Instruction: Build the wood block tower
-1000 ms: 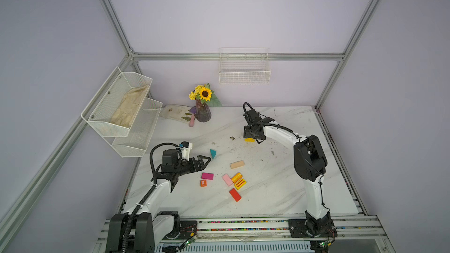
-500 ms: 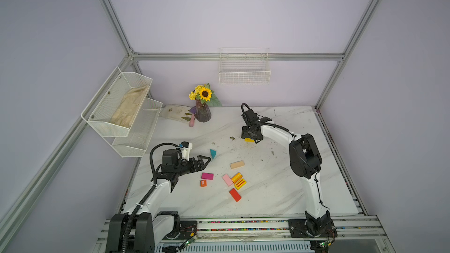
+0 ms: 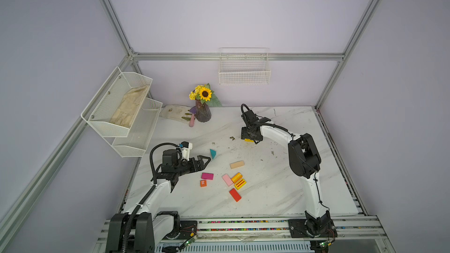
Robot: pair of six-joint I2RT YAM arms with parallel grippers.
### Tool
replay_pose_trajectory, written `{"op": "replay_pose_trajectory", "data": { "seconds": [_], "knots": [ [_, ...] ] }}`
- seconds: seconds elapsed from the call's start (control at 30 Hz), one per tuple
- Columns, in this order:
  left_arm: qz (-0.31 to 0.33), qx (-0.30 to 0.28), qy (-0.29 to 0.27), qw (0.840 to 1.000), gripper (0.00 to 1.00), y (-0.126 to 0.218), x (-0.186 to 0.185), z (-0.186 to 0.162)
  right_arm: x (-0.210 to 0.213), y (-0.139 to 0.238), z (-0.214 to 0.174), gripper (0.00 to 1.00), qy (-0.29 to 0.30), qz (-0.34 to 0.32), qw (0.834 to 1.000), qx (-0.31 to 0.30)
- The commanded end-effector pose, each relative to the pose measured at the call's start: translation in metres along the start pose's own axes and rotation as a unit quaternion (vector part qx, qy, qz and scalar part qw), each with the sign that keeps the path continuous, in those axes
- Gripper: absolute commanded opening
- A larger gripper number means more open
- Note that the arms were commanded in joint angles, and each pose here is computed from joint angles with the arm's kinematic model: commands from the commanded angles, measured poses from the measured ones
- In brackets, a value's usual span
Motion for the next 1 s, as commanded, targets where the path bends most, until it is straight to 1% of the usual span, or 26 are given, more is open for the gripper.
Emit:
{"op": "replay_pose_trajectory", "data": {
  "seconds": [0.0, 0.23, 0.8, 0.97],
  "knots": [
    [-0.017, -0.031, -0.035, 0.999, 1.00, 0.004, -0.016, 0.023, -0.004, -0.001, -0.001, 0.59, -0.007, -0.007, 1.000, 0.007],
    [-0.017, -0.031, -0.036, 0.999, 1.00, 0.004, -0.016, 0.024, -0.008, 0.004, -0.003, 0.62, -0.013, -0.013, 1.000, 0.004],
    [-0.016, -0.027, -0.033, 0.999, 1.00, 0.002, -0.014, 0.024, -0.002, 0.011, -0.007, 0.63, -0.014, -0.007, 1.000, 0.002],
    [-0.017, -0.027, -0.033, 0.999, 1.00, 0.002, -0.015, 0.023, 0.000, 0.013, -0.008, 0.69, -0.015, -0.011, 1.000, -0.001]
  ]
}}
Point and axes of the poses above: each gripper's point midway between its finger pads, its own y axis back along the fingers, its own x axis along the line the jaws close on, z = x × y, the point moved 8 cm from there along y, back along the fingers, and after that the axes turned 5 degrees about y, right-handed, at the moved point
